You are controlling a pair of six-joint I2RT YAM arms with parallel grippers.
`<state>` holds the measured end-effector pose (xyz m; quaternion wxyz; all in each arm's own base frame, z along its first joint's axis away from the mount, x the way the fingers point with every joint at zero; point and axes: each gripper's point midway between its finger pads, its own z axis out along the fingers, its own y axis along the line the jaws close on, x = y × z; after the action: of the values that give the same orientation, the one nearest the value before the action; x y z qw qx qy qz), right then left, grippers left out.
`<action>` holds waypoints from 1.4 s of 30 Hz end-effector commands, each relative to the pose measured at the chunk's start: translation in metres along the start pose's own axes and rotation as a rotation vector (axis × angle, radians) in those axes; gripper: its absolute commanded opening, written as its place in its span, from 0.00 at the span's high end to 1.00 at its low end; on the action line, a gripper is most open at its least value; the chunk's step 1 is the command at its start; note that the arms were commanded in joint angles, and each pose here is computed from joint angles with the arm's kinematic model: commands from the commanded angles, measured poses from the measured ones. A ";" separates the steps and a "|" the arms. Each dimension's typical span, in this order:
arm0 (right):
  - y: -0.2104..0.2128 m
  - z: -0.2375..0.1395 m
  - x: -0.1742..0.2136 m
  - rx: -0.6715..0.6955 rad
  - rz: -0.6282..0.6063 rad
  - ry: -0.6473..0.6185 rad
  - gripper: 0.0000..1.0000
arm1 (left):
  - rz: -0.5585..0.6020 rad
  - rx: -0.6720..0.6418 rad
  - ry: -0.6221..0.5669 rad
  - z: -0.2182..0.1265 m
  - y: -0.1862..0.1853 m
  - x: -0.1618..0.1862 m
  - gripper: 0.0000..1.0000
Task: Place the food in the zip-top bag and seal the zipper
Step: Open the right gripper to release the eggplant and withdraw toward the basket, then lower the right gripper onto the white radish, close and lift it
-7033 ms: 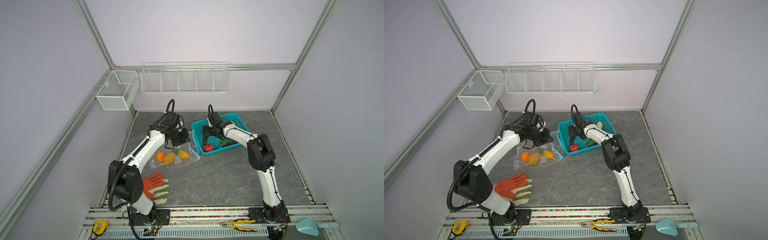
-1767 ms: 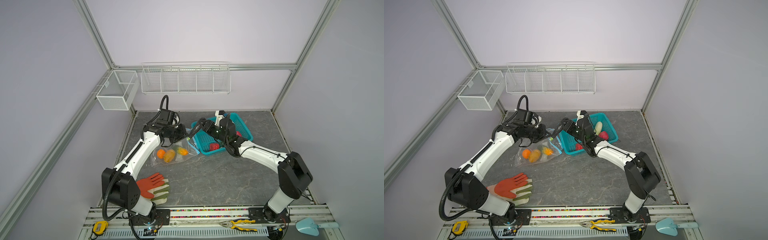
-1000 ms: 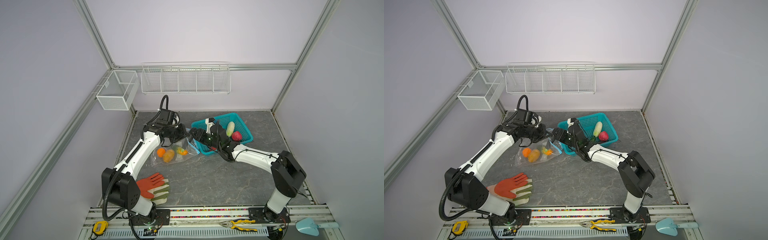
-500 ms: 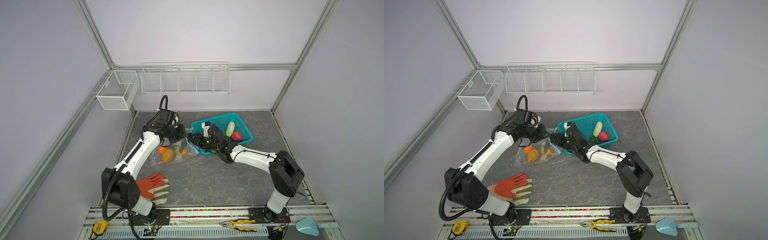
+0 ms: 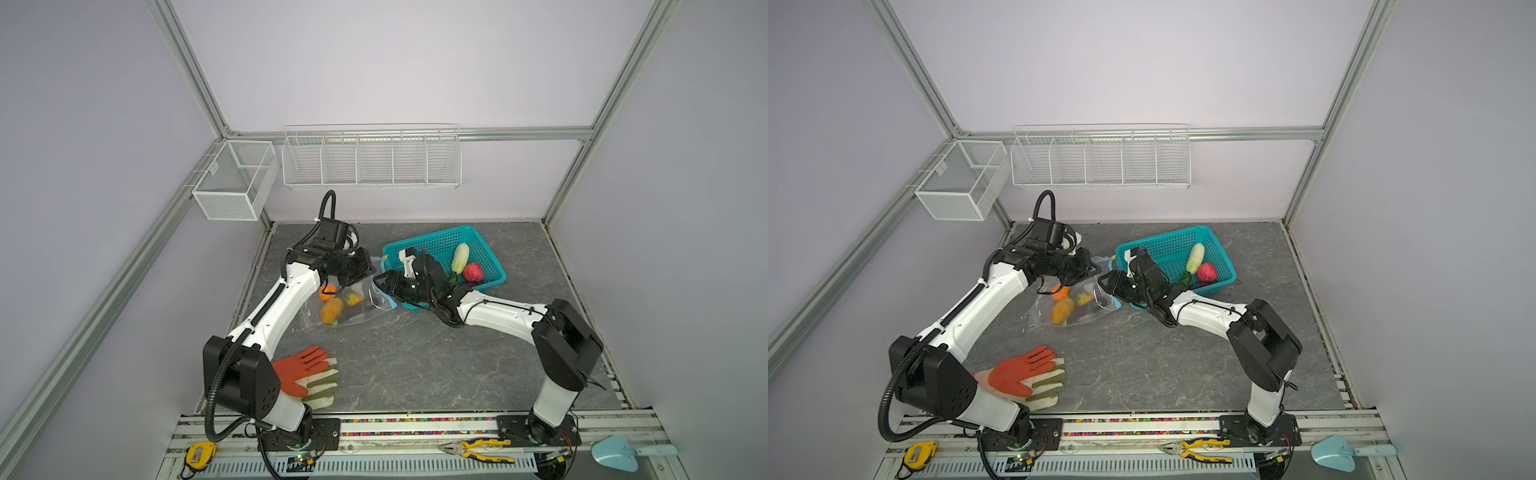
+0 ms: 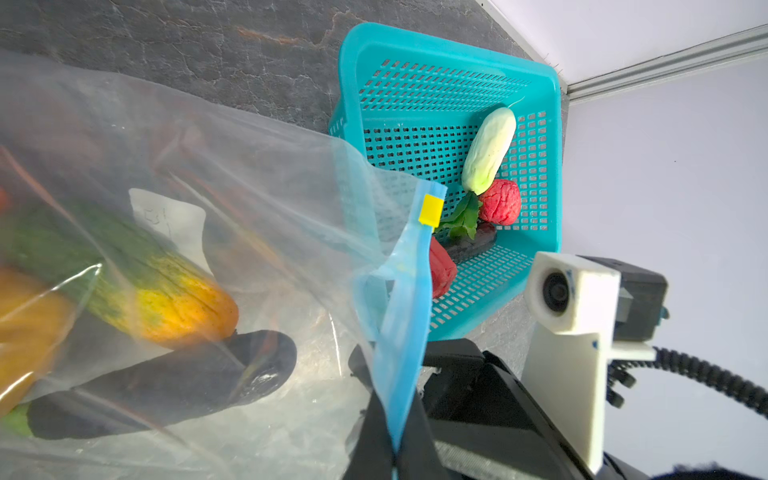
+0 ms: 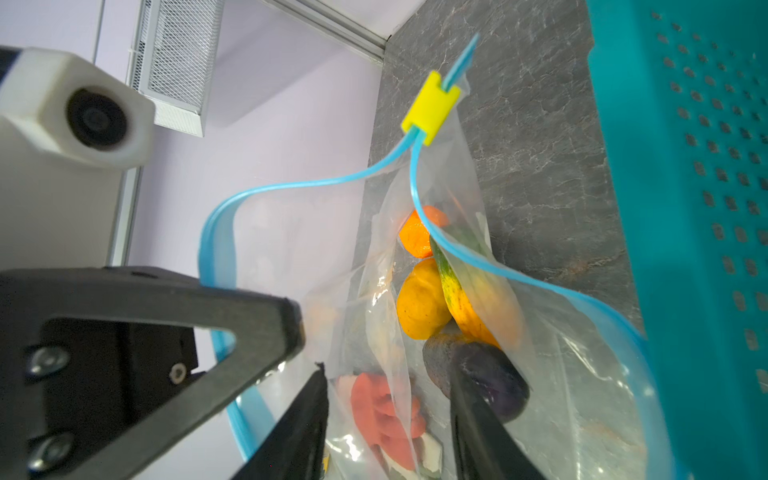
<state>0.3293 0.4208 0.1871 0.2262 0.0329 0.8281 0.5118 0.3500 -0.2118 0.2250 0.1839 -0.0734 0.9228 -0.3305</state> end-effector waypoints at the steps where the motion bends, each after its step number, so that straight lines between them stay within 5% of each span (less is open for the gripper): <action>1: 0.019 -0.012 -0.007 -0.022 -0.050 0.001 0.49 | 0.019 0.016 -0.022 -0.008 -0.007 -0.002 1.00; 19: -0.056 -0.102 -0.114 0.513 -0.383 -0.213 0.44 | 0.028 -0.006 -0.024 -0.006 0.001 -0.007 1.00; 42: -0.194 -0.132 -0.195 0.854 -0.280 -0.207 0.43 | 0.059 0.003 0.008 -0.022 0.001 0.000 1.00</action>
<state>0.4777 0.1765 0.1413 0.3419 0.0663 0.9302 0.1159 0.3461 -0.1990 0.2223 0.1786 -0.0630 0.9291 -0.3178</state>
